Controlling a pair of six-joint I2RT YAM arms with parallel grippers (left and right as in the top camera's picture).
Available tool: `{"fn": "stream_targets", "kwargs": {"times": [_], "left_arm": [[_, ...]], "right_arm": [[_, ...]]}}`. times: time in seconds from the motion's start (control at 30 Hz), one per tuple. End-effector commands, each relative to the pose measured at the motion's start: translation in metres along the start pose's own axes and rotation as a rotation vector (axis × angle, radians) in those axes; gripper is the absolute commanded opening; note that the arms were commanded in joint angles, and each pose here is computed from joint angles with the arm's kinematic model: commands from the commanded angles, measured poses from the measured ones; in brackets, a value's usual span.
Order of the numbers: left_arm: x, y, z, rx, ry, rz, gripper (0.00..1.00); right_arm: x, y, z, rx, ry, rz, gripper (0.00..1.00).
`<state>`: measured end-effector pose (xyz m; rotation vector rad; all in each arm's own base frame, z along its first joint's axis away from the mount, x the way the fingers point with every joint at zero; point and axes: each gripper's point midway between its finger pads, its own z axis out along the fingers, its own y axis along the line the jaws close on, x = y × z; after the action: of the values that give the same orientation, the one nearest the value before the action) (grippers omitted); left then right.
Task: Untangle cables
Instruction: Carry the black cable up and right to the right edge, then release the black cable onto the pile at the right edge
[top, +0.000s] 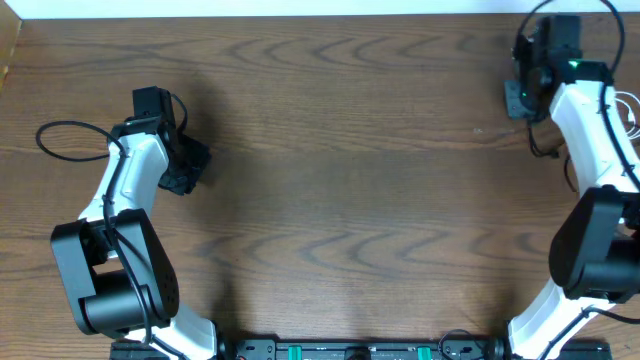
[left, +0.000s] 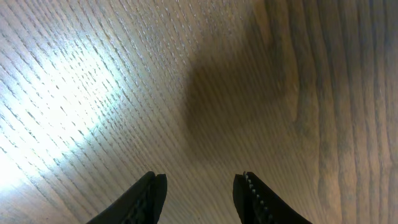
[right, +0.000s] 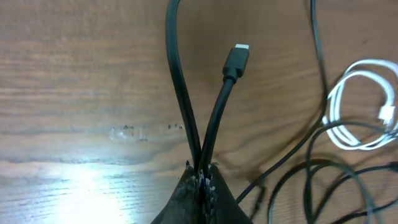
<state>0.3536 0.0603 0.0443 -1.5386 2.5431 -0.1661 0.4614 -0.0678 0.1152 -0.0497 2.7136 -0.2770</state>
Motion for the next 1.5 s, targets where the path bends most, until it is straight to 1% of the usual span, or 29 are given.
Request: {"fn": "stream_targets", "kwargs": {"times": [0.0,0.07,0.1,0.13,0.17,0.27,0.3,0.33,0.37,0.4,0.43,0.57,0.7,0.73,0.83,0.87,0.93,0.97,1.03,1.07,1.47], "left_arm": [[-0.002,-0.002,0.000,-0.002,-0.005,0.003,0.41],[-0.002,-0.002,0.000,-0.002,-0.005,0.003,0.41],[-0.002,-0.002,0.000,-0.002,-0.005,0.002,0.41],[-0.002,-0.002,0.000,-0.002,-0.005,0.002,0.41],[-0.002,-0.002,0.000,-0.002,-0.005,0.002,0.41],[0.000,-0.003,0.000,-0.002,-0.004,0.009,0.41],[0.002,-0.004,0.000,-0.001,-0.003,0.014,0.41],[0.003,-0.005,0.000,0.000,-0.003,0.018,0.41],[0.004,-0.007,0.000,0.003,-0.004,0.023,0.41],[0.005,-0.009,0.000,0.006,-0.005,0.030,0.41],[0.006,-0.010,0.000,0.007,-0.005,0.033,0.41],[0.007,-0.012,0.000,0.010,-0.007,0.038,0.41],[0.007,-0.012,0.000,0.010,-0.006,0.039,0.42],[0.007,-0.012,0.000,0.010,-0.006,0.039,0.50],[0.007,-0.012,0.000,0.009,-0.006,0.039,0.54],[0.007,-0.012,0.000,0.009,-0.006,0.039,0.58],[0.007,-0.012,0.000,0.010,-0.006,0.039,0.74],[0.007,-0.012,0.000,0.010,-0.006,0.039,0.85],[0.007,-0.012,0.000,0.010,-0.007,0.039,0.89],[0.007,-0.012,0.000,0.010,-0.007,0.039,0.98],[0.004,-0.015,0.000,0.025,-0.017,0.024,0.98]], "right_arm": [[0.018,0.000,0.009,-0.055,0.039,0.042,0.01],[0.032,-0.006,0.018,-0.039,0.067,0.054,0.01],[0.036,-0.008,0.022,-0.036,0.071,0.060,0.04],[0.041,-0.009,0.027,-0.034,0.074,0.066,0.08],[0.042,-0.009,0.029,-0.034,0.075,0.068,0.09],[0.048,-0.011,0.036,-0.030,0.074,0.075,0.16],[0.049,-0.010,0.038,-0.030,0.072,0.076,0.27],[0.050,-0.010,0.039,-0.030,0.073,0.076,0.36],[0.050,-0.010,0.039,-0.030,0.073,0.075,0.51],[0.050,-0.010,0.039,-0.031,0.073,0.075,0.74],[0.050,-0.010,0.039,-0.031,0.073,0.075,0.81],[0.050,-0.010,0.039,-0.031,0.072,0.076,0.99],[0.050,-0.009,0.039,-0.038,0.072,0.075,0.99],[0.050,-0.009,0.039,-0.038,0.072,0.075,0.99],[0.050,-0.009,0.039,-0.038,0.073,0.075,0.99],[0.050,-0.008,0.039,-0.038,0.073,0.075,0.99],[0.050,-0.008,0.039,-0.038,0.072,0.075,0.99],[0.050,-0.008,0.039,-0.038,0.073,0.075,0.99],[0.050,-0.008,0.039,-0.038,0.073,0.075,0.99],[0.050,-0.008,0.039,-0.038,0.073,0.075,0.99],[0.050,-0.008,0.039,-0.038,0.073,0.075,0.99]]}}
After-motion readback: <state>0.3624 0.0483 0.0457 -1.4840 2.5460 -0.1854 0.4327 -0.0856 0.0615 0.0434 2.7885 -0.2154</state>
